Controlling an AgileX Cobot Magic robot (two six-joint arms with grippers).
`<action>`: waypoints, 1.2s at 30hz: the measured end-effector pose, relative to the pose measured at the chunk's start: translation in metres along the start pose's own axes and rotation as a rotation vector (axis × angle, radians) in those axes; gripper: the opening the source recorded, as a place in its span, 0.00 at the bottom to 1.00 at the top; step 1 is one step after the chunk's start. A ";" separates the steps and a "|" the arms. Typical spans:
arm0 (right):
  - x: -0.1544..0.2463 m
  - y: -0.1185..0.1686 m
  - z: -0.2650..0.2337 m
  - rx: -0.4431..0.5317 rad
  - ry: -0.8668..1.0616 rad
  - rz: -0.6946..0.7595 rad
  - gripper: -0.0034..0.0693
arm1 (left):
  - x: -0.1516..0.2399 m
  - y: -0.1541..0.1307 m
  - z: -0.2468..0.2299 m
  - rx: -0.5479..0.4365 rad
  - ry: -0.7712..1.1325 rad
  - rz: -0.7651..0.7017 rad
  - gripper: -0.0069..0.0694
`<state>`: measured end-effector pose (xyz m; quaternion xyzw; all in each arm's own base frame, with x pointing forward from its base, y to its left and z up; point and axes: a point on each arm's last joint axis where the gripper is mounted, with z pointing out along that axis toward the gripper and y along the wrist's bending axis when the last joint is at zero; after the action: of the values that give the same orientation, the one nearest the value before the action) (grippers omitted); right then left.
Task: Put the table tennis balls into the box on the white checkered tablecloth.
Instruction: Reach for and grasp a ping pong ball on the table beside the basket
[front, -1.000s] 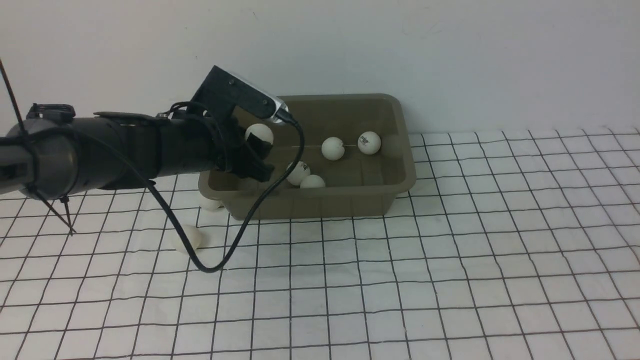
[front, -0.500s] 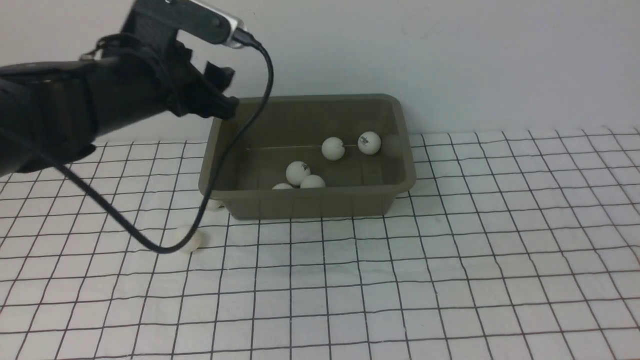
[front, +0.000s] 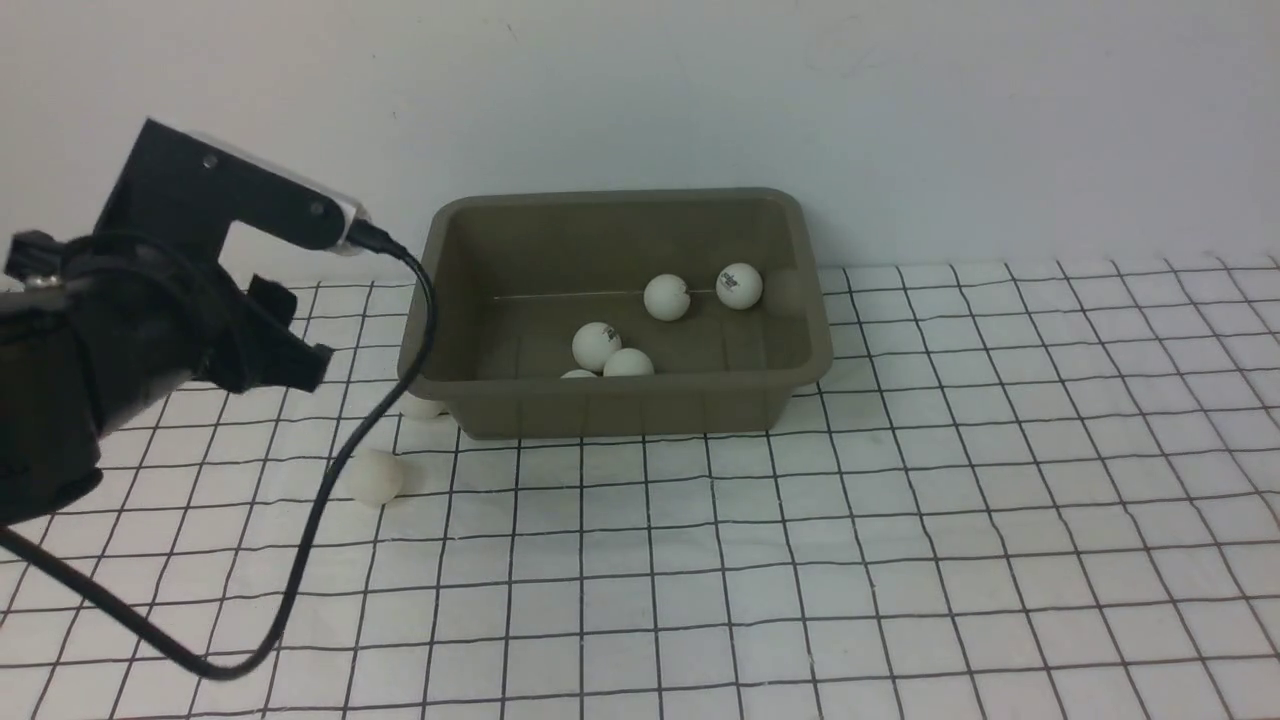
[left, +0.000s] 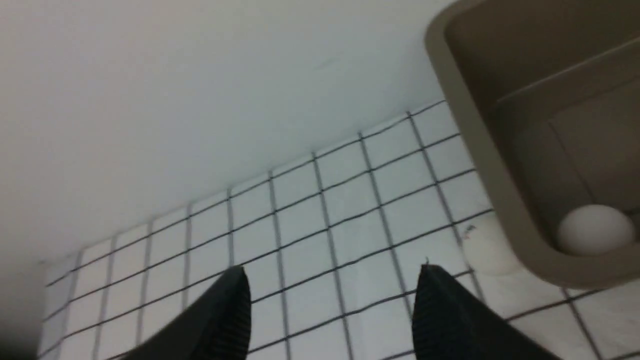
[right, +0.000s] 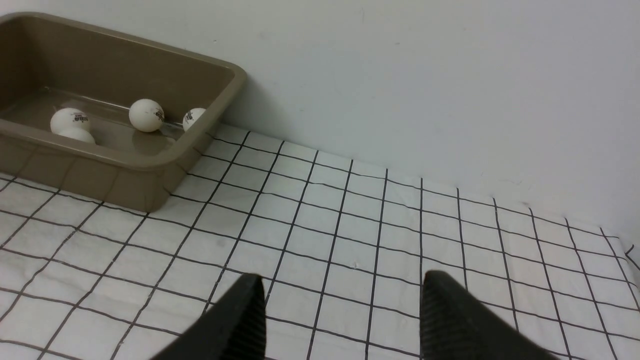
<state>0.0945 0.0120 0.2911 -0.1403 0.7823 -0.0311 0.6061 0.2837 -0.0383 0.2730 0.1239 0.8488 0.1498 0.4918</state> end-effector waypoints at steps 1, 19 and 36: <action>0.000 0.000 0.000 0.000 0.000 0.000 0.58 | 0.002 -0.004 0.000 0.035 -0.004 -0.015 0.61; 0.000 0.000 0.000 0.000 0.000 0.000 0.58 | -0.005 -0.072 -0.035 0.898 -0.075 -0.140 0.61; 0.000 0.000 0.000 0.000 0.000 0.000 0.58 | 0.039 -0.001 0.001 0.373 0.258 -0.007 0.54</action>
<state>0.0945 0.0120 0.2911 -0.1403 0.7823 -0.0311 0.6061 0.2656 -0.0251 0.2413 0.1894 0.9181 0.0030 0.3482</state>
